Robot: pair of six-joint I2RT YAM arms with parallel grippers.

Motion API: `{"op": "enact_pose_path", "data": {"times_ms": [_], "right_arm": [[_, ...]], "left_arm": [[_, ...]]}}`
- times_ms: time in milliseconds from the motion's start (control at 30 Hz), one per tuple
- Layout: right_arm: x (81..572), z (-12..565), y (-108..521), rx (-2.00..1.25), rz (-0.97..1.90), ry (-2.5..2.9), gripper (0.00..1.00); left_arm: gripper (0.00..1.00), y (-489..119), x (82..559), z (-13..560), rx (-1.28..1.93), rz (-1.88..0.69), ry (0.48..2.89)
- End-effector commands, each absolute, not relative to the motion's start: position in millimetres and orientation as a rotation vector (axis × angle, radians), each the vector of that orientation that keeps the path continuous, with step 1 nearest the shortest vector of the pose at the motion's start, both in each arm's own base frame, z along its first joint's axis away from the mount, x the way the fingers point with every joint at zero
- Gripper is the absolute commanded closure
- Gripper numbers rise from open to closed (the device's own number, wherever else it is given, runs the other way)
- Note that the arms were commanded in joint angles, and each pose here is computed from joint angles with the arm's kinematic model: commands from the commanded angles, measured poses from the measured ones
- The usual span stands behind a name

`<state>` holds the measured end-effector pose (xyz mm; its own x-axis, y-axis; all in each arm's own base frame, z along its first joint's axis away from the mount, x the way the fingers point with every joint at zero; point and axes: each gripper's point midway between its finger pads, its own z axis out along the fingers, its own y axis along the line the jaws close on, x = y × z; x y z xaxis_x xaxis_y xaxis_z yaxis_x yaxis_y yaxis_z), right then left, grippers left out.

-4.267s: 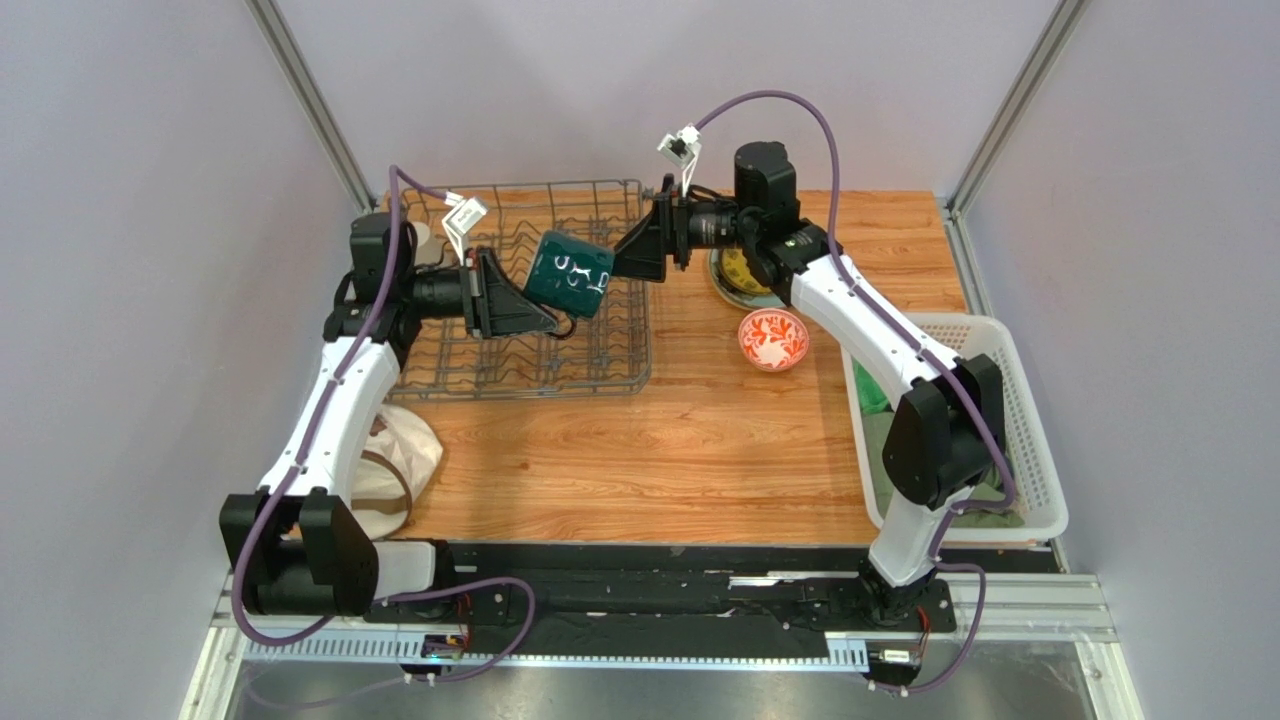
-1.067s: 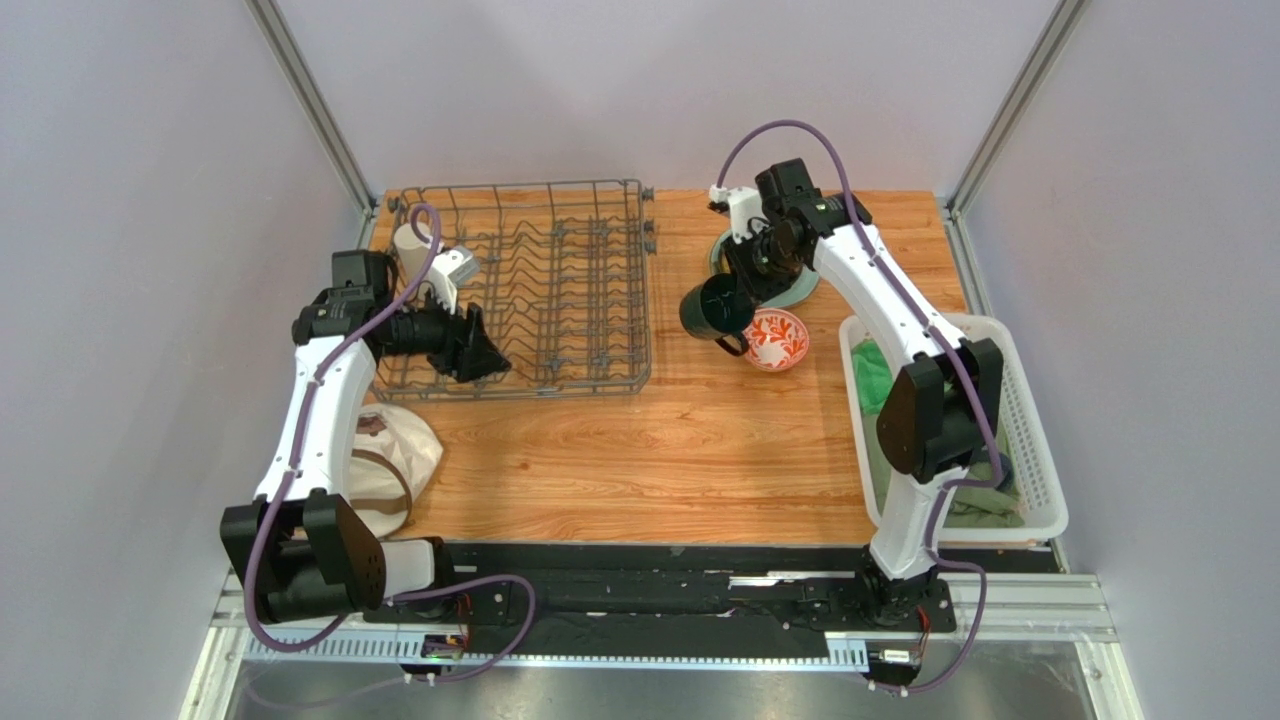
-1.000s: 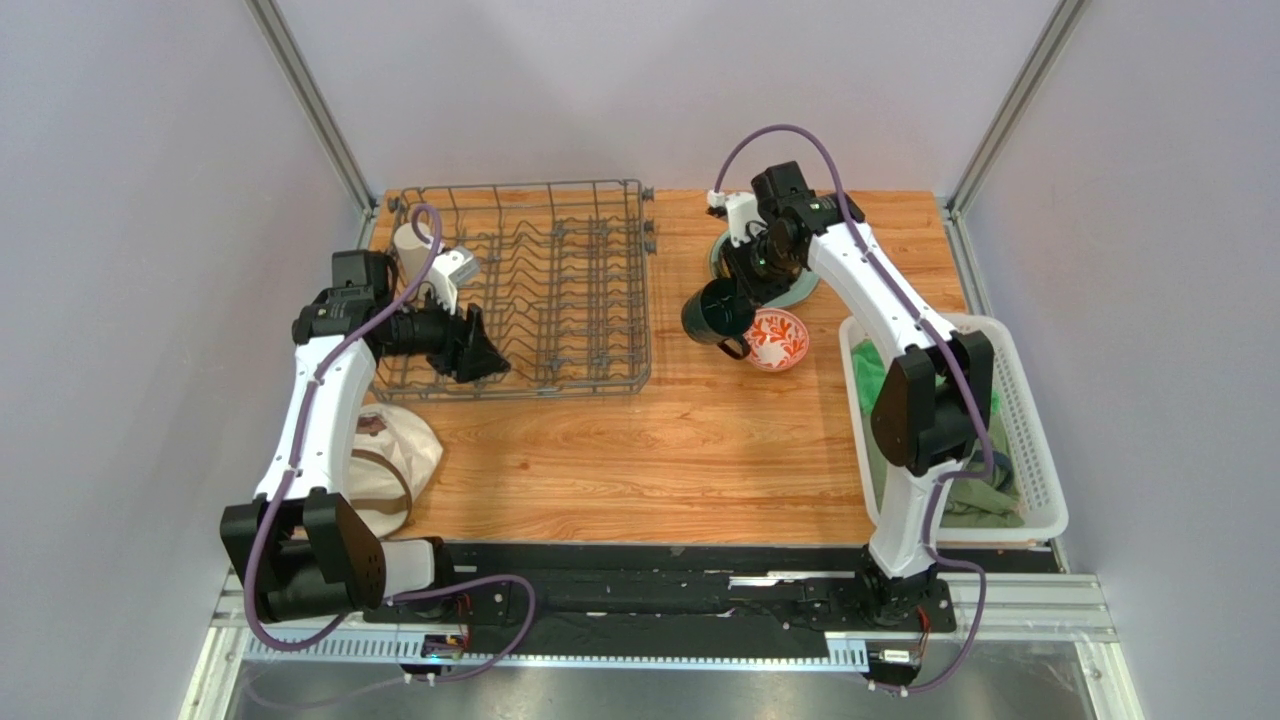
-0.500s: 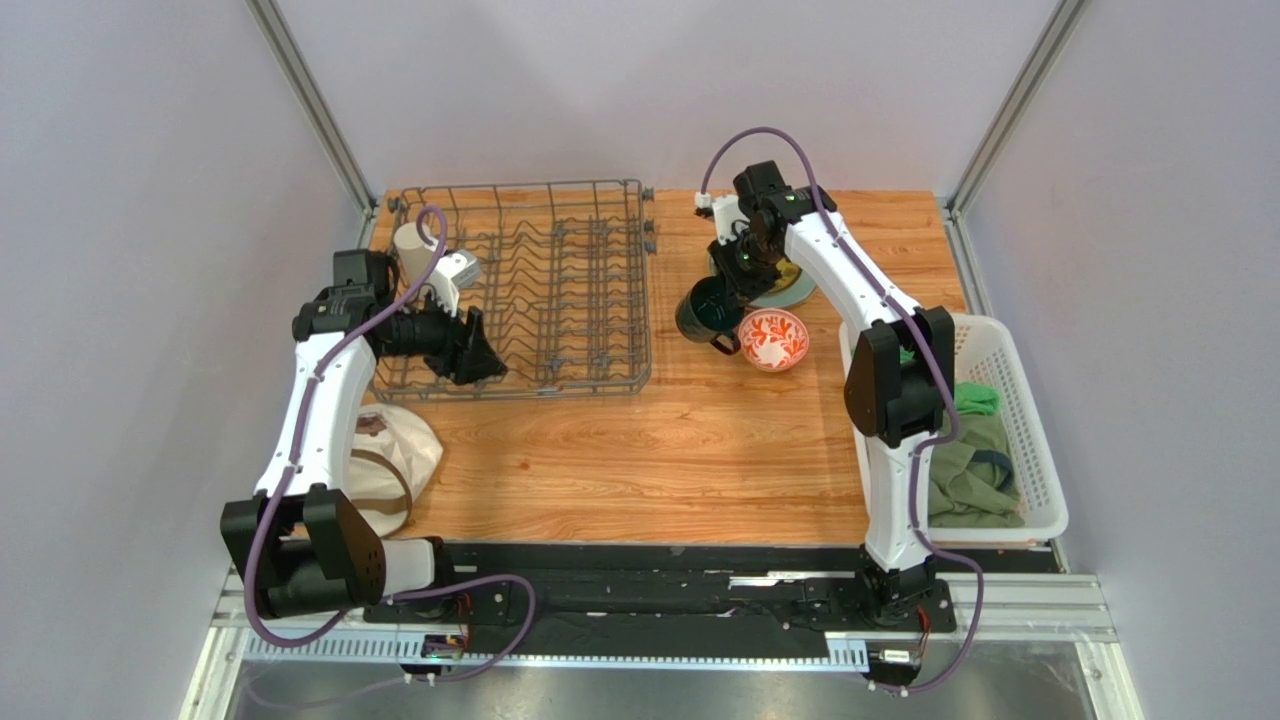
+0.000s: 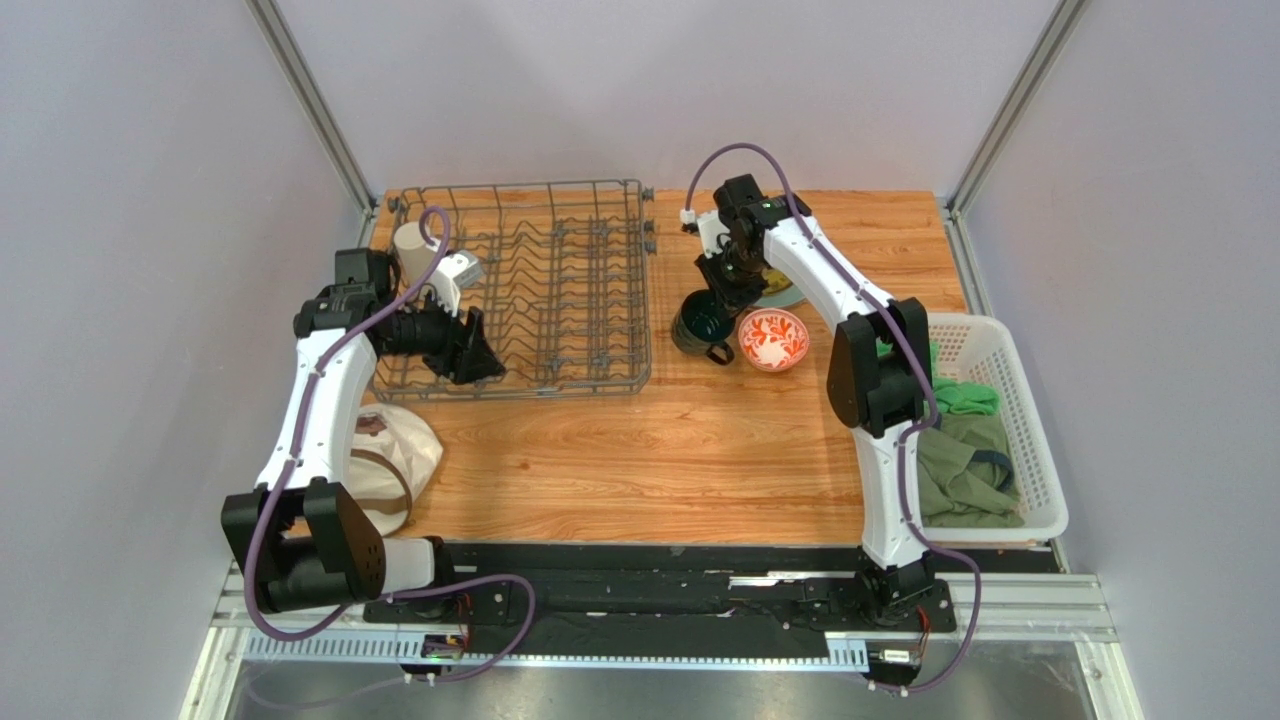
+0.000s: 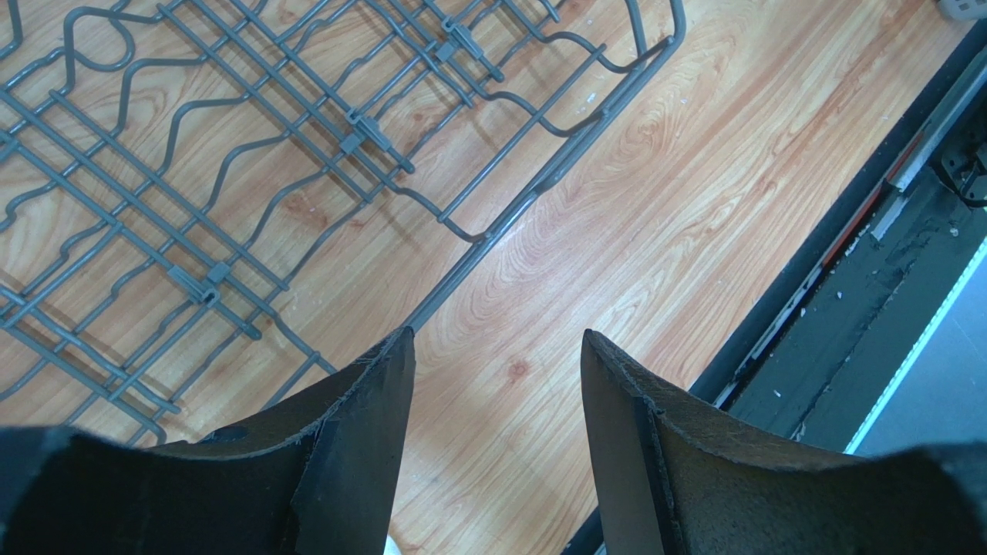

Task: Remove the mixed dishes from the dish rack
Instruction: Place the cup at the center of the board.

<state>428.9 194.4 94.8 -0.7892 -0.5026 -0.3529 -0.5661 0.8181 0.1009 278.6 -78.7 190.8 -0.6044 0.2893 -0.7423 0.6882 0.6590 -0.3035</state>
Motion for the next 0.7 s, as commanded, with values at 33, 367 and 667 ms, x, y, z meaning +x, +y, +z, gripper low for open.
{"op": "enact_pose_path", "data": {"times_ms": [33,367,667], "right_arm": [[443,118,199,-0.795,0.258,2.621,1.0],[443,113,201,-0.807,0.252,2.636,0.98],[442,106,204,-0.824,0.25,2.645,0.98]], "left_arm": [[0.37,-76,289,203,0.782,-0.736,2.151],[0.37,-76,289,206,0.793,-0.722,2.146],[0.37,-75,288,202,0.795,-0.724,2.156]]}}
